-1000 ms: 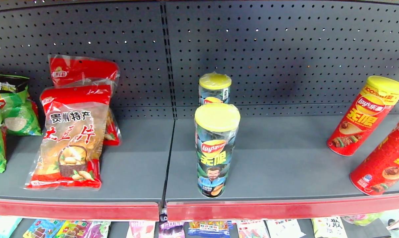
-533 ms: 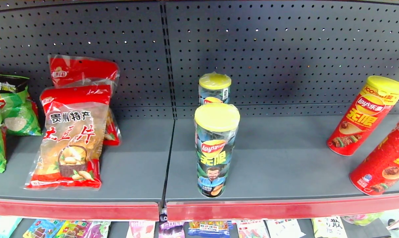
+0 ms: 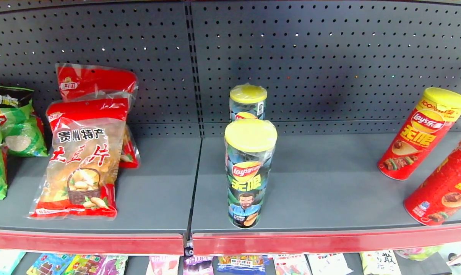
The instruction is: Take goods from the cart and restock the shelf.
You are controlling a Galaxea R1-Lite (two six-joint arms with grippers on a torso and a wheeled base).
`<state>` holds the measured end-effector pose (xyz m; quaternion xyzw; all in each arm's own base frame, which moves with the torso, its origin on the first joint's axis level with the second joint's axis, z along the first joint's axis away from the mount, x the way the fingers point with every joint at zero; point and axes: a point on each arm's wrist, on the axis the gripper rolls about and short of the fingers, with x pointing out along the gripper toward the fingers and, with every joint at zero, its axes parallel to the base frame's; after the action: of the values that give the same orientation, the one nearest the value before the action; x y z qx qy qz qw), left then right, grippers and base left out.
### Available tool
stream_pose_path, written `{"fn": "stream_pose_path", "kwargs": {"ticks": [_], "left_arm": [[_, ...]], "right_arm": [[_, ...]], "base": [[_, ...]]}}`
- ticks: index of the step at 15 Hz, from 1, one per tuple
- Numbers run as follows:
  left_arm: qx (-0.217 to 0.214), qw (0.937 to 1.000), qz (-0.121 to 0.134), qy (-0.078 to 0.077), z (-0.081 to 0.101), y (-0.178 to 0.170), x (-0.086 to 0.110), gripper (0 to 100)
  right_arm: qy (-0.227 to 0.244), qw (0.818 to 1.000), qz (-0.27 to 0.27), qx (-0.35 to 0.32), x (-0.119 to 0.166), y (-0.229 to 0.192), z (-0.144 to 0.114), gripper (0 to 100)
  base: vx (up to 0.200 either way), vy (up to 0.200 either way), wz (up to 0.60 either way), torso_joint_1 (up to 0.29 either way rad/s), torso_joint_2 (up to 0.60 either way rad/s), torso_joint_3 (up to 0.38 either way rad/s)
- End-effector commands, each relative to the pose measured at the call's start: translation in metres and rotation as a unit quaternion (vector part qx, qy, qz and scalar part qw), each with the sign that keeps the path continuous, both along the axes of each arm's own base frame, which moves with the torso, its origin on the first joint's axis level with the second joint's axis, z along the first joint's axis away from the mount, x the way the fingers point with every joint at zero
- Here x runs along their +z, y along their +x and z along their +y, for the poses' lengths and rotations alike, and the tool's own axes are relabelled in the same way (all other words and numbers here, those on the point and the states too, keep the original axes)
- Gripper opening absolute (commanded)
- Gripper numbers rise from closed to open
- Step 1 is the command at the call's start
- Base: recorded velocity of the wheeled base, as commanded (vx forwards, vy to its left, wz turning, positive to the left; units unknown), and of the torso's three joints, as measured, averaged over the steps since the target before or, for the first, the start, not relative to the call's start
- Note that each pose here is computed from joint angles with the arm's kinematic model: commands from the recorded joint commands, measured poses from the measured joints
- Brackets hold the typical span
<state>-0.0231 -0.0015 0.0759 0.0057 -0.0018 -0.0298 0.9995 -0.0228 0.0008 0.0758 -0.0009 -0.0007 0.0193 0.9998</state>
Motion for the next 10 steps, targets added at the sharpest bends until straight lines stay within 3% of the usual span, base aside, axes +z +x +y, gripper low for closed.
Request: {"fn": "stream_pose_path", "kwargs": {"ticks": [1,3,8,10], "left_arm": [[0.000,1.0000,0.001,0.001,0.0000,0.0002,0.0000,100],[0.000,1.0000,0.001,0.000,0.0000,0.0002,0.0000,100],[0.001,1.0000,0.001,0.000,0.0000,0.0002,0.0000,100],[0.001,1.0000,0.001,0.000,0.0000,0.0002,0.0000,100]], "right_arm": [[-0.001,1.000,0.000,0.001,-0.0002,0.0000,0.0000,100],[0.000,1.000,0.000,0.001,-0.0002,0.0000,0.0000,100],[0.000,1.000,0.000,0.001,-0.0002,0.0000,0.0000,100],[0.000,1.000,0.000,0.001,-0.0002,0.0000,0.0000,100]], "base": [[0.000,0.000,0.00,0.000,0.00,0.000],[0.000,0.000,0.00,0.000,0.00,0.000],[-0.200,0.000,0.00,0.008,0.00,-0.001],[0.000,0.000,0.00,0.000,0.00,0.000]]}}
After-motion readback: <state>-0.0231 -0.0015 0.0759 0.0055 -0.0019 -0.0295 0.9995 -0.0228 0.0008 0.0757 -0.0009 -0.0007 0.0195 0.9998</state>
